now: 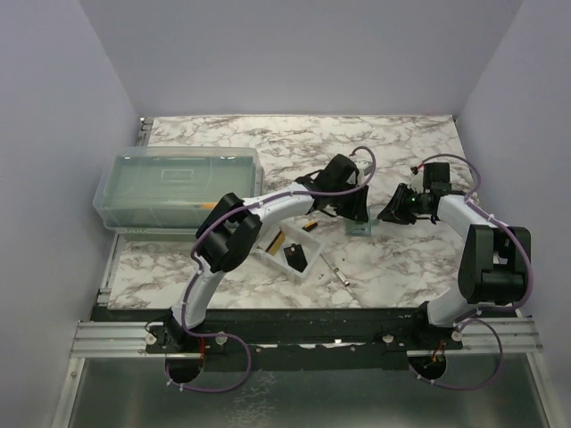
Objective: Put the credit cards into the card holder
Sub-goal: Close the card holder at the center of the board.
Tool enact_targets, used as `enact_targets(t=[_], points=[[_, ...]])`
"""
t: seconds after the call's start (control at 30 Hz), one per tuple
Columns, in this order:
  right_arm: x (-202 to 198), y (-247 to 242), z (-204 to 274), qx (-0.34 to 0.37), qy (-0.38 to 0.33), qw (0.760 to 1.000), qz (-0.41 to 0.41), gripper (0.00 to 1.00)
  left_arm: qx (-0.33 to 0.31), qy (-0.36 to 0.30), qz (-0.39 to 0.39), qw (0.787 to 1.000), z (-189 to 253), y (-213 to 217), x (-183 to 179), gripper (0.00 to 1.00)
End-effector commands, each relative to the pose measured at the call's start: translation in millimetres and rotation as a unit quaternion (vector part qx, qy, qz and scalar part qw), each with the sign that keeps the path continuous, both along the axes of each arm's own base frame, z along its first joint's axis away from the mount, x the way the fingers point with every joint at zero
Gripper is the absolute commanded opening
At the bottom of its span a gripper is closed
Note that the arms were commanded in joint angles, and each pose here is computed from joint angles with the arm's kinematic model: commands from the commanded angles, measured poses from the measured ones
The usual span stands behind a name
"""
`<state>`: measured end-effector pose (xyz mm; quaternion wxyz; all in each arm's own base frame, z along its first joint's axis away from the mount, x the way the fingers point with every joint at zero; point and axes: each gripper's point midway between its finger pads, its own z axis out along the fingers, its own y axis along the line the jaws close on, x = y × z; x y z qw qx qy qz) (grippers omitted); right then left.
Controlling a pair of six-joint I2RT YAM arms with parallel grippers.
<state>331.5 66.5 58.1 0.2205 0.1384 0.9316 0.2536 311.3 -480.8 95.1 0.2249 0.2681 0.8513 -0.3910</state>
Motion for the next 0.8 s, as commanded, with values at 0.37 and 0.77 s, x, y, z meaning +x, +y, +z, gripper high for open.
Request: enact_targets(t=[0.37, 0.77], points=[[9.1, -6.0, -9.0, -0.021, -0.022, 1.0, 0.004, 0.15, 0.034, 0.095, 0.026, 0.995, -77.3, 13.1, 6.8, 0.18], [6.4, 9.8, -13.3, 0.022, -0.02, 0.999, 0.037, 0.0, 0.034, 0.099, 0.066, 0.992, -69.9, 35.8, 26.0, 0.11]])
